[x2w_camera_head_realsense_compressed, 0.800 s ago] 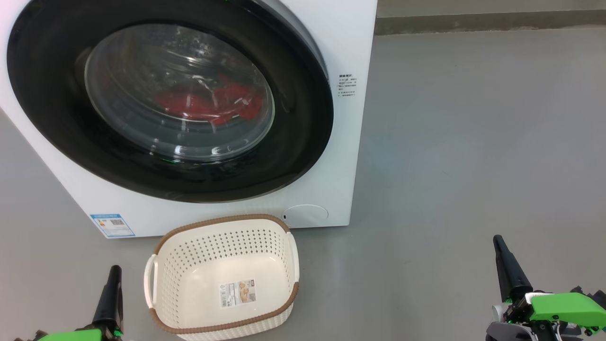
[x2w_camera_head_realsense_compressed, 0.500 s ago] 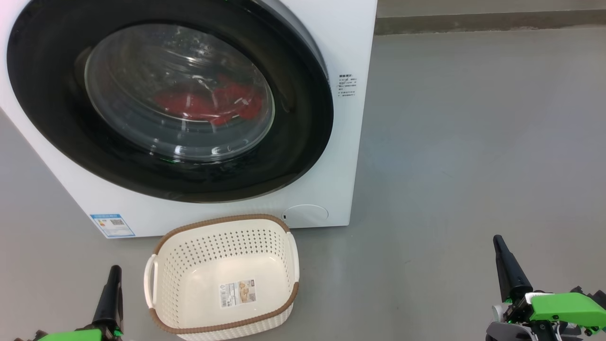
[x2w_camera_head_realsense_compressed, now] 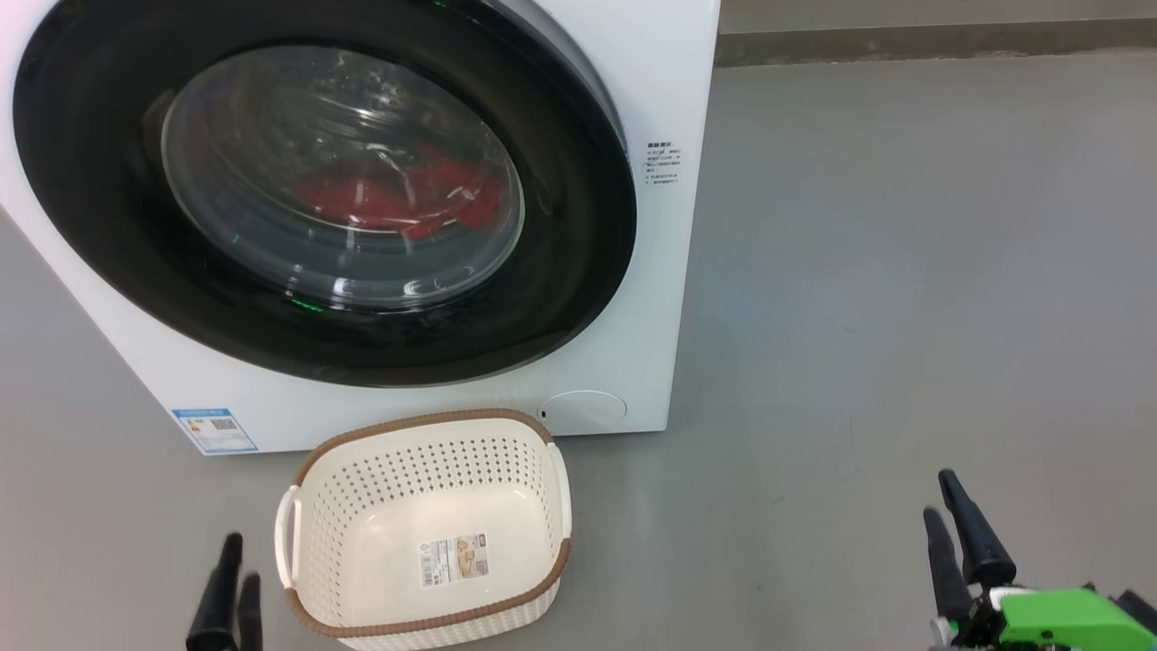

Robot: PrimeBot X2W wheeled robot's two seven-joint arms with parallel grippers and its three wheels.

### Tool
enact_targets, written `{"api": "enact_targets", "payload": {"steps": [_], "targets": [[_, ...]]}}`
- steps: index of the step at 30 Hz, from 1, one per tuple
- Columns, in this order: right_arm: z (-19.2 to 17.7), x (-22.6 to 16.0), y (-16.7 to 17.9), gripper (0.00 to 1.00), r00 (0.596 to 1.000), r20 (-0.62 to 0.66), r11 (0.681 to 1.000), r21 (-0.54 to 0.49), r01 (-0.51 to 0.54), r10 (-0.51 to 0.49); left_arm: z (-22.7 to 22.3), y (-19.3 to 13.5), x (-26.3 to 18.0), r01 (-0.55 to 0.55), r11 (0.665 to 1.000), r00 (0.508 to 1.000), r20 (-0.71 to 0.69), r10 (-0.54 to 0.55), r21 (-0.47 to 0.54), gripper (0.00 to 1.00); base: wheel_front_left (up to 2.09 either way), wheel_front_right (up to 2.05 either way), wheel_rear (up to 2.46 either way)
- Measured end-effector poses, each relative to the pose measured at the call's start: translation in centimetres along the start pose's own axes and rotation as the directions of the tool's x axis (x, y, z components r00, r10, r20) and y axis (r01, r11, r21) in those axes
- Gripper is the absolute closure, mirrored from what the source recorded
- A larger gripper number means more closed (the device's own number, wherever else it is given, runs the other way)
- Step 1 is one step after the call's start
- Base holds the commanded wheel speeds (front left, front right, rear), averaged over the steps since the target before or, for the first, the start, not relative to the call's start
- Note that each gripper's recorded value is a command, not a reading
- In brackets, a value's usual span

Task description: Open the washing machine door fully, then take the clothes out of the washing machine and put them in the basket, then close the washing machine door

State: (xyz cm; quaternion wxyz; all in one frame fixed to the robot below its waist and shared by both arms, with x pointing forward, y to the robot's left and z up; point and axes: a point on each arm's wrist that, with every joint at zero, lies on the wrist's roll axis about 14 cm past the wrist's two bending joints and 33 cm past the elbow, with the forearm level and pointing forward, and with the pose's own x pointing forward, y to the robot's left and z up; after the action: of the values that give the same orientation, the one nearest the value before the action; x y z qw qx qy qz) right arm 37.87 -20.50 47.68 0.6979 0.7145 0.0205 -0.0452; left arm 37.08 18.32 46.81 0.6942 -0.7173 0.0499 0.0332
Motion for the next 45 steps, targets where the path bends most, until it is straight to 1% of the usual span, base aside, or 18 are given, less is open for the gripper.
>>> {"api": "enact_targets", "payload": {"steps": [2, 4, 11, 13, 19, 24, 27, 33, 36, 43, 45], "targets": [[0.0, -0.5, -1.4, 0.00, 0.999, 0.002, 0.999, 0.006, 0.041, -0.041, -0.2, 1.5, -0.6, -0.043, 0.999, 0.999, -0.001, 0.043, -0.010, 0.00, 0.00, 0.00, 0.00], [0.0, -0.9, -2.1, 0.00, 0.998, 0.003, 0.998, 0.006, 0.062, -0.062, -0.4, 2.3, -1.0, -0.065, 0.998, 0.998, 0.000, 0.065, -0.018, 0.00, 0.00, 0.00, 0.00], [-0.4, -0.8, -2.0, 0.00, 0.998, 0.001, 0.998, -0.013, 0.057, -0.057, -0.3, 1.8, -1.0, -0.052, 0.999, 0.999, 0.013, 0.052, -0.002, 0.00, 0.00, 0.00, 0.00], [-0.6, -0.7, -2.0, 0.00, 0.998, -0.003, 0.997, -0.048, 0.060, -0.060, -0.2, 1.6, -1.0, -0.044, 0.999, 0.999, 0.018, 0.044, 0.019, 0.00, 0.00, 0.00, 0.00], [-0.7, -0.6, -1.7, 0.00, 0.999, -0.002, 0.992, -0.112, 0.053, -0.054, 0.3, 1.1, -0.9, -0.033, 0.995, 0.999, 0.031, 0.031, 0.093, 0.00, 0.00, 0.00, 0.00], [-1.1, -0.5, -1.6, 0.00, 0.999, -0.005, 0.986, -0.163, 0.047, -0.049, 0.3, 0.7, -0.9, -0.027, 0.986, 0.999, 0.035, 0.022, 0.166, 0.00, 0.00, 0.00, 0.00], [-1.6, -0.4, -1.5, 0.00, 0.999, -0.018, 0.978, -0.204, 0.043, -0.048, 0.3, 0.8, -0.9, -0.031, 0.974, 0.999, 0.029, 0.026, 0.225, 0.00, 0.00, 0.00, 0.00], [-2.0, -0.3, -1.4, 0.00, 0.999, -0.027, 0.961, -0.276, 0.034, -0.043, 0.2, 0.8, -0.9, -0.034, 0.951, 0.999, 0.029, 0.026, 0.308, 0.00, 0.00, 0.00, 0.00], [-2.4, -0.2, -1.3, 0.00, 0.998, -0.040, 0.946, -0.323, 0.027, -0.042, 0.2, 0.6, -0.9, -0.030, 0.938, 0.999, 0.032, 0.020, 0.346, 0.00, 0.00, 0.00, 0.00], [-2.7, -0.1, -1.3, 0.00, 0.998, -0.042, 0.919, -0.394, 0.018, -0.038, 0.2, 0.2, -0.8, -0.019, 0.902, 0.999, 0.034, 0.005, 0.432, 0.00, 0.00, 0.00, 0.00], [-2.8, -0.1, -1.3, 0.00, 0.998, -0.047, 0.906, -0.424, 0.015, -0.038, 0.2, 0.1, -0.7, -0.016, 0.891, 0.999, 0.034, 0.001, 0.454, 0.00, 0.00, 0.00, 0.00]]}}
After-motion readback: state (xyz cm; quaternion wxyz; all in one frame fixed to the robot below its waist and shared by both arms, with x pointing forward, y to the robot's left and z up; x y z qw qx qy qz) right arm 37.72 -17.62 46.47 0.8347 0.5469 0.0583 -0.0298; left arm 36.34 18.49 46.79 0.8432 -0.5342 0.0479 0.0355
